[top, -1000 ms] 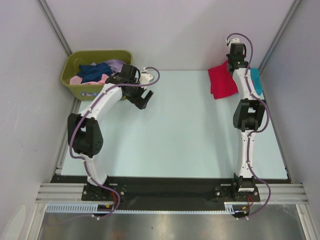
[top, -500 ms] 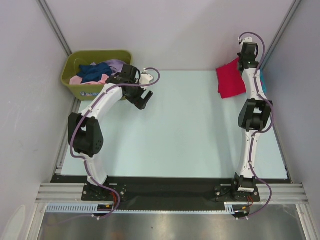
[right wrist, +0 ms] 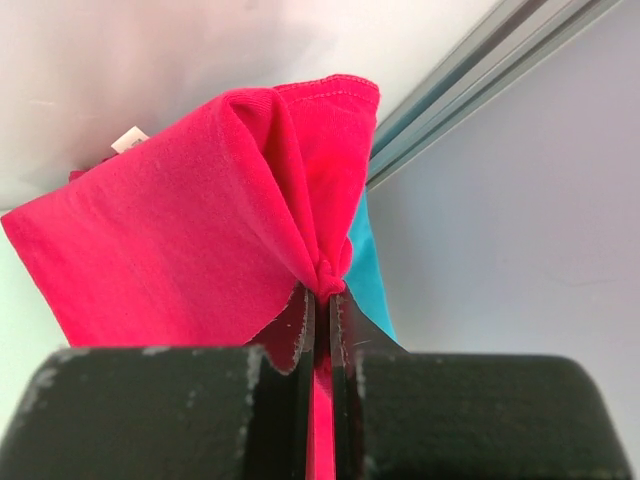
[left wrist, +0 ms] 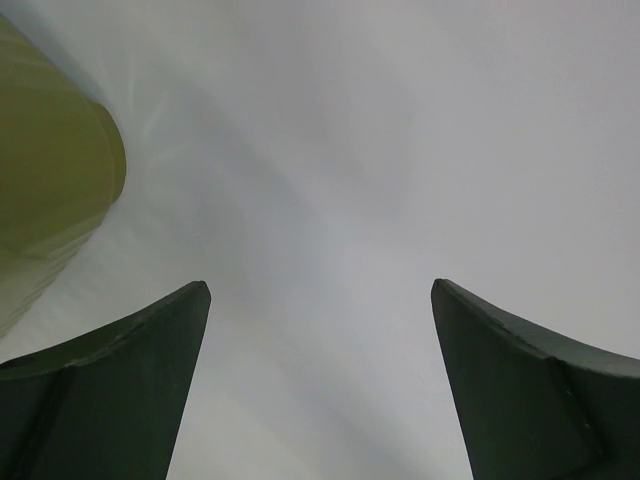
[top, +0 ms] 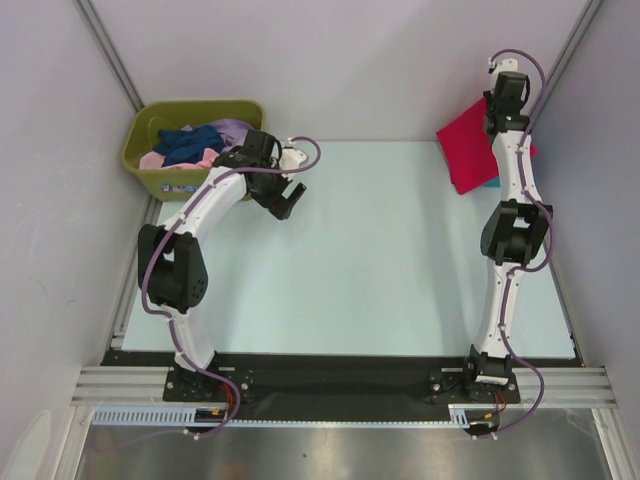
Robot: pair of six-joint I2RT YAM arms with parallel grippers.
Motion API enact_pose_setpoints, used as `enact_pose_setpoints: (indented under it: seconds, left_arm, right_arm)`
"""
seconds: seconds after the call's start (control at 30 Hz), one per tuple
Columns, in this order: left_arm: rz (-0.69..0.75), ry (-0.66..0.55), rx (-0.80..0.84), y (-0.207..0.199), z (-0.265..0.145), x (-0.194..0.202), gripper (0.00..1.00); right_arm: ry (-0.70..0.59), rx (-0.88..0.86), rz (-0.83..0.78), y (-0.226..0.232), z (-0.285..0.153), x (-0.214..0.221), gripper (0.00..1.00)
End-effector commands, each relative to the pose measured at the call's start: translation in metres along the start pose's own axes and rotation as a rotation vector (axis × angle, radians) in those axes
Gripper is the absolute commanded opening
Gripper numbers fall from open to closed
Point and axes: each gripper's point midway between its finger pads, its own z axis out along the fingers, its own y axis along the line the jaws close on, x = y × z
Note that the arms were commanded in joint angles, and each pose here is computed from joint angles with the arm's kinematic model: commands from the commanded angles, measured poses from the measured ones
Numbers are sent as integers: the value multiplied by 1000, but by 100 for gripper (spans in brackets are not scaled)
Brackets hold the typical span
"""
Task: Fold and stack the t-shirts
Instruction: Neatly place the folded tshirt to the corner
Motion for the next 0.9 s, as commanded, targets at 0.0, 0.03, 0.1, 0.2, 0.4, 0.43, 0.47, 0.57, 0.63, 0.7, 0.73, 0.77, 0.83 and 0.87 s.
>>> enact_pose_setpoints:
  seconds: [0.0,0.03,0.1,0.2,0.4,0.43,0.47,0.57,0.63,0.7,0.73,0.77,0.83,0.87]
  left_arm:
    - [21,-20,-30,9,-4,-5,98]
    - [22,-20,-34,9,-5,-5,98]
    - [27,-14,-38,10,-4,-4,98]
    - [28,-10,-47,12,-5,-3,98]
    - [36,3,-51,13,-5,-1,98]
    - [41,9,-49,13,-5,0,98]
    - [44,16,-49,13,-4,1,98]
    - [48,50,-41,13,0,6,99]
    - [54,64,-37,14,2,8,99]
    - [55,72,-37,15,3,8,98]
    - [55,76,-38,16,4,8,98]
    - [54,78,-35,15,6,8,98]
    - [52,85,-25,14,9,9,98]
    - [51,87,-23,14,10,9,98]
  right_arm:
    - [-141,75,63,-47,-31,-57,0]
    - [-139,79,64,-49,-27,-54,0]
    - [-118,76,57,-46,-20,-43,0]
    - [-107,82,61,-50,-8,-31,0]
    - [-94,152,33,-63,26,0,0]
    - [-97,163,33,-62,33,6,0]
    - [-92,173,32,-65,37,12,0]
    - [-79,178,23,-66,52,29,0]
    - [-84,188,11,-65,61,37,1]
    - [-93,206,13,-70,65,39,3]
    - [-109,230,24,-74,67,38,8]
    - [-110,240,28,-75,71,43,11]
    - [-148,289,51,-84,75,40,41]
    - [-156,307,53,-87,76,40,54]
